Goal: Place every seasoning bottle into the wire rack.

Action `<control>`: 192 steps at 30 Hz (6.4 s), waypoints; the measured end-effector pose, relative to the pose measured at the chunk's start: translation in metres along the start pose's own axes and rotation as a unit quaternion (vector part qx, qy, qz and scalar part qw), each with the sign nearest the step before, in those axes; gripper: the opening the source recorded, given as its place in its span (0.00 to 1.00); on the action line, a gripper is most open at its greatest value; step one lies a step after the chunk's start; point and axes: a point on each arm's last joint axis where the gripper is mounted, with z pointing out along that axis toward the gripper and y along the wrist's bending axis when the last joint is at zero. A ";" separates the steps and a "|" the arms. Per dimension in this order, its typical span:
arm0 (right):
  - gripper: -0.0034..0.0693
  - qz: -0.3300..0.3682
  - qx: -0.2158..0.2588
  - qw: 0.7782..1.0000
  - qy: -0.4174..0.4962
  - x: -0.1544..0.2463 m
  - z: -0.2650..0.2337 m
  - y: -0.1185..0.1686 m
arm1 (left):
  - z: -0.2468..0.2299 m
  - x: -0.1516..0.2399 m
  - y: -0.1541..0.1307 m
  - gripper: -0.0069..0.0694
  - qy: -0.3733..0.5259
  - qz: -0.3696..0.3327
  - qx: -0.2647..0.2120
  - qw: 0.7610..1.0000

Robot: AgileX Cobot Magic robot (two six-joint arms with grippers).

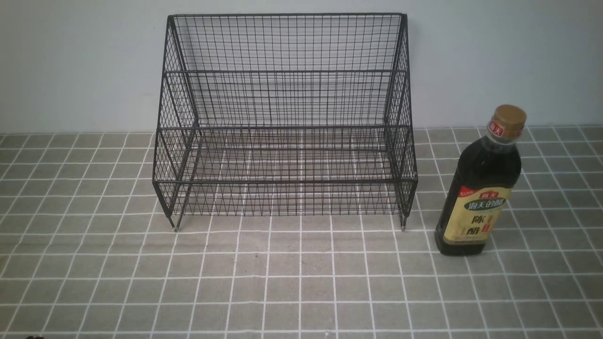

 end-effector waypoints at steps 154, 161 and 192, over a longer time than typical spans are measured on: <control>0.04 -0.224 -0.077 0.845 0.480 -0.049 0.303 0.089 | 0.000 0.000 0.000 0.08 0.000 0.000 0.000 1.000; 0.03 -0.209 -0.012 0.854 0.477 -0.077 0.258 0.066 | 0.000 0.000 0.000 0.08 0.000 0.000 0.000 1.000; 0.03 -0.216 -0.012 0.976 0.002 -0.063 0.033 0.042 | 0.000 0.000 0.000 0.08 0.000 0.000 0.000 1.000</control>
